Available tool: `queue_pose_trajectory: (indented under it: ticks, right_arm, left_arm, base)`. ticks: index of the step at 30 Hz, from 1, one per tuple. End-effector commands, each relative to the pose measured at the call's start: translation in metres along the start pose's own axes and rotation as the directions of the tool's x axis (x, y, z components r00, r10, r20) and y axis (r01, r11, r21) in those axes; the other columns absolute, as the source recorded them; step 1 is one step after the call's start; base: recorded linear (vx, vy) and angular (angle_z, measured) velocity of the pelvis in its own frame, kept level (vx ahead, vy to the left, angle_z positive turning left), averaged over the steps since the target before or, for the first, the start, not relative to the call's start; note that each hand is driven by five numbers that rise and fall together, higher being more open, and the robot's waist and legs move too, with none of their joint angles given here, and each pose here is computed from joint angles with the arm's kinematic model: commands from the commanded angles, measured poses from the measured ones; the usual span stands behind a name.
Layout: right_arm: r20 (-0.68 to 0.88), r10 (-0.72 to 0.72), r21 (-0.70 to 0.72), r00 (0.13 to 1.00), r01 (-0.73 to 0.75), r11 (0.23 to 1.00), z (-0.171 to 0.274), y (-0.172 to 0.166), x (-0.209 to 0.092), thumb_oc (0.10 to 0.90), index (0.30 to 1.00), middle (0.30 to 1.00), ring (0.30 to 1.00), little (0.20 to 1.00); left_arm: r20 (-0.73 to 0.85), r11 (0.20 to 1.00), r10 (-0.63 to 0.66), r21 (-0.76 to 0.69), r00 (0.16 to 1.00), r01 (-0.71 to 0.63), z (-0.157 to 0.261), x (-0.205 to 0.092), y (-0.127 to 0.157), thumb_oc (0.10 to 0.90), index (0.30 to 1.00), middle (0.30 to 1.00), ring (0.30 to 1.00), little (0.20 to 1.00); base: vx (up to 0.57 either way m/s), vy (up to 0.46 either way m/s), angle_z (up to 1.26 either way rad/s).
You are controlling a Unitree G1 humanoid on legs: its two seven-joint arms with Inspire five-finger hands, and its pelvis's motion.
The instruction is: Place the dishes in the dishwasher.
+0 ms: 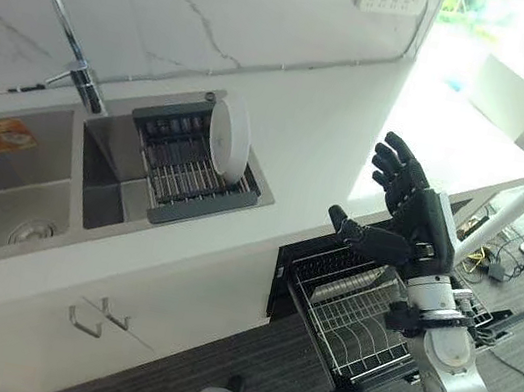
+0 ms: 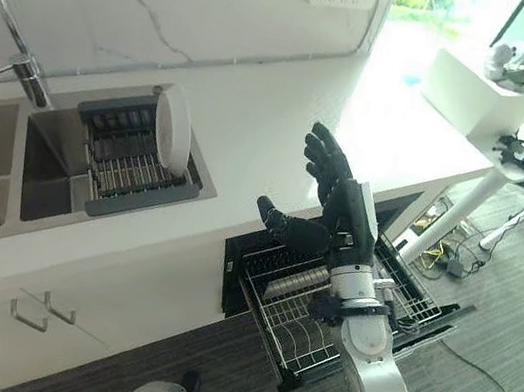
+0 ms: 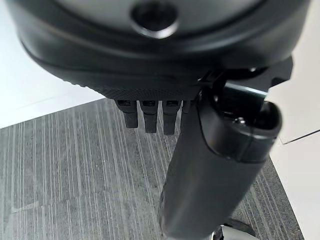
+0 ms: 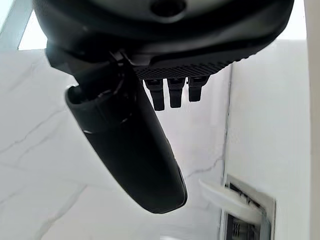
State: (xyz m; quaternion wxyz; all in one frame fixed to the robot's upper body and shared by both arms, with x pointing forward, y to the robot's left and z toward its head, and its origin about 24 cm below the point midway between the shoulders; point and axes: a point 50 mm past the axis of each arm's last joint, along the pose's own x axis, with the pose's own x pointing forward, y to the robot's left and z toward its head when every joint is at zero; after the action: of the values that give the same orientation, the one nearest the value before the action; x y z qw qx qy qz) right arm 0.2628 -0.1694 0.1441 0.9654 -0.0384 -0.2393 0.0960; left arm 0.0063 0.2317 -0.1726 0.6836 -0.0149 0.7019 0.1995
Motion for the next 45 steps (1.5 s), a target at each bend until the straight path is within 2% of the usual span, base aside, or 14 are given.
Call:
queue_pose_trajectory:
  ticks: [1, 7, 10, 14, 18, 20, 23, 25, 28, 31, 33, 37, 45]
  right_arm:
    - [0.301, -0.029, 0.034, 0.953, 0.02, 0.999, 0.054, -0.005, 0.032, 0.8, 0.9, 0.9, 0.9, 0.9]
    - [0.311, -0.029, 0.002, 0.95, 0.03, 1.0, 0.056, 0.0, 0.046, 0.8, 0.9, 0.9, 0.9, 0.9]
    - [0.291, -0.04, 0.039, 0.956, 0.03, 0.999, 0.052, 0.0, 0.039, 0.8, 0.9, 0.9, 0.9, 0.9]
    - [0.283, -0.023, 0.054, 0.959, 0.008, 0.999, 0.05, 0.009, 0.036, 0.8, 0.9, 0.9, 0.9, 0.9]
    - [0.284, -0.057, 0.077, 0.957, 0.037, 0.996, 0.049, 0.006, 0.04, 0.8, 0.9, 0.9, 0.9, 0.9]
    - [0.315, -0.116, 0.092, 0.942, 0.091, 0.992, 0.054, -0.001, 0.041, 0.8, 0.9, 0.9, 0.9, 0.9]
    - [0.405, -0.129, 0.054, 0.905, 0.117, 0.992, 0.067, -0.004, 0.052, 0.8, 0.9, 0.9, 0.9, 0.9]
    - [0.524, -0.144, -0.001, 0.84, 0.17, 0.985, 0.091, -0.01, 0.048, 0.8, 0.9, 0.9, 0.9, 0.9]
    - [0.543, -0.122, -0.06, 0.831, 0.183, 0.981, 0.103, -0.014, 0.04, 0.8, 0.9, 0.9, 0.9, 0.9]
    - [0.545, -0.151, -0.039, 0.825, 0.205, 0.978, 0.1, -0.014, 0.038, 0.8, 0.9, 0.9, 0.9, 0.9]
    - [0.52, -0.164, -0.019, 0.838, 0.203, 0.979, 0.096, -0.018, 0.036, 0.8, 0.9, 0.9, 0.9, 0.9]
    - [0.358, -0.177, 0.117, 0.917, 0.145, 0.983, 0.071, -0.019, 0.046, 0.8, 0.9, 0.9, 0.9, 0.9]
    - [0.213, -0.089, 0.17, 0.973, 0.053, 0.984, 0.045, 0.001, 0.057, 0.8, 0.9, 0.9, 0.9, 0.9]
  left_arm:
    - [-0.028, 0.999, 0.035, 0.01, 0.999, -0.035, 0.001, 0.0, 0.008, 0.8, 0.9, 0.9, 0.9, 0.9]
    - [-0.072, 0.997, 0.029, 0.071, 0.997, -0.024, -0.011, 0.0, 0.0, 0.8, 0.9, 0.9, 0.9, 0.9]
    - [-0.059, 0.992, 0.062, 0.114, 0.996, -0.055, -0.004, 0.0, 0.006, 0.8, 0.9, 0.9, 0.9, 0.9]
    - [-0.056, 0.993, 0.088, 0.078, 0.995, -0.083, 0.007, -0.001, 0.014, 0.8, 0.9, 0.9, 0.9, 0.9]
    - [-0.09, 0.992, 0.074, 0.111, 0.993, -0.064, -0.007, 0.0, 0.013, 0.8, 0.9, 0.9, 0.9, 0.9]
    - [-0.061, 0.978, 0.122, 0.178, 0.991, -0.11, 0.001, 0.0, 0.023, 0.8, 0.9, 0.9, 0.9, 0.9]
    - [-0.081, 0.989, 0.133, 0.071, 0.988, -0.128, 0.009, -0.001, 0.031, 0.8, 0.9, 0.9, 0.9, 0.9]
    - [-0.07, 0.99, 0.097, 0.113, 0.993, -0.088, 0.004, 0.0, 0.028, 0.8, 0.9, 0.9, 0.9, 0.9]
    - [-0.098, 0.987, 0.094, 0.143, 0.991, -0.08, -0.011, 0.001, 0.025, 0.8, 0.9, 0.9, 0.9, 0.9]
    - [-0.125, 0.987, 0.096, 0.137, 0.988, -0.079, -0.015, 0.001, 0.033, 0.8, 0.9, 0.9, 0.9, 0.9]
    - [-0.124, 0.986, 0.102, 0.143, 0.987, -0.084, -0.017, 0.001, 0.034, 0.8, 0.9, 0.9, 0.9, 0.9]
    - [-0.135, 0.983, 0.118, 0.156, 0.984, -0.096, -0.021, 0.001, 0.039, 0.8, 0.9, 0.9, 0.9, 0.9]
    - [-0.147, 0.981, 0.121, 0.167, 0.982, -0.096, -0.021, 0.0, 0.039, 0.8, 0.9, 0.9, 0.9, 0.9]
  base:
    - [-0.01, -0.002, 0.77]
    - [0.09, 0.235, 0.68]
    - [0.2, 0.259, -0.09]
    - [0.18, 0.147, -0.19]
    - [0.22, 0.159, -0.43]
    - [0.18, 0.021, -0.2]
    - [0.07, -0.19, 0.09]
    - [-0.06, -0.217, 0.0]
    - [0.02, -0.053, 0.07]
    - [0.06, -0.008, -0.08]
    - [0.06, -0.027, -0.07]
    - [0.07, -0.03, 0.03]
    - [0.01, 0.023, 0.1]
